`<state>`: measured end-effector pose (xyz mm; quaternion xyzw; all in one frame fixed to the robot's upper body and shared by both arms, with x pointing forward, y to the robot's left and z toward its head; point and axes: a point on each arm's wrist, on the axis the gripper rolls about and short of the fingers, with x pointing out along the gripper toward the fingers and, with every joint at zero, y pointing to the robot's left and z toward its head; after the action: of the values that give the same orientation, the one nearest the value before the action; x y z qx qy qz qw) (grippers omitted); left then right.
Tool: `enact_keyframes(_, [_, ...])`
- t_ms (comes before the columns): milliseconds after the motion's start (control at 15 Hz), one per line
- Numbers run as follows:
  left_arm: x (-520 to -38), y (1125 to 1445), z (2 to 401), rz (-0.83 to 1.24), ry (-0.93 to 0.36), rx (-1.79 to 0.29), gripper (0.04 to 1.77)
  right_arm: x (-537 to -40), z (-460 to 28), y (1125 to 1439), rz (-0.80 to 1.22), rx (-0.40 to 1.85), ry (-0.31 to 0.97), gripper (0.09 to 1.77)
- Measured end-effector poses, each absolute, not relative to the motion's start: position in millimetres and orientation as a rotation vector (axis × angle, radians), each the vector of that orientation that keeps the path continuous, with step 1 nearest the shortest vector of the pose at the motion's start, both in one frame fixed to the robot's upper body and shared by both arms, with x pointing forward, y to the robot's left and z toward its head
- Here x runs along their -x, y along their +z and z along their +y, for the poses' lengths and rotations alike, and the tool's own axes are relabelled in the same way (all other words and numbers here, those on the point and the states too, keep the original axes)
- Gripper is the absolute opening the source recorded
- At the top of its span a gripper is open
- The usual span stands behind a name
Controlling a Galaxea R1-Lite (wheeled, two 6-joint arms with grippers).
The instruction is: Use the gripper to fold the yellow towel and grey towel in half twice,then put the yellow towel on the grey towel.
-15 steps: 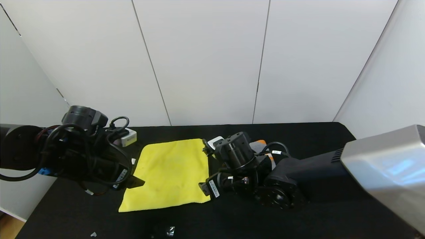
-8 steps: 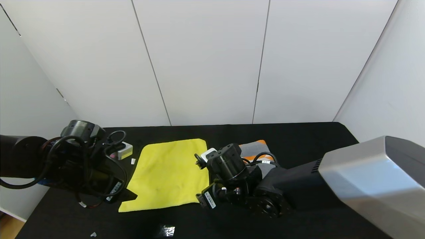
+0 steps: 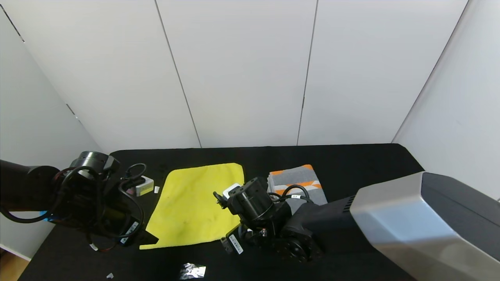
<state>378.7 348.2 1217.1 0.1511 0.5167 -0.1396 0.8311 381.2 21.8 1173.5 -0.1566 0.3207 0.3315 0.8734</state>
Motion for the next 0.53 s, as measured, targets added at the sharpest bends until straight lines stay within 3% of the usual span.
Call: enact_keyframes(533, [-385.9,1206.0,347.5,1.118,-0.336,-0.321,1.72,-386.9,36.6,1162.0,0.705,0.357,0.686,1.71])
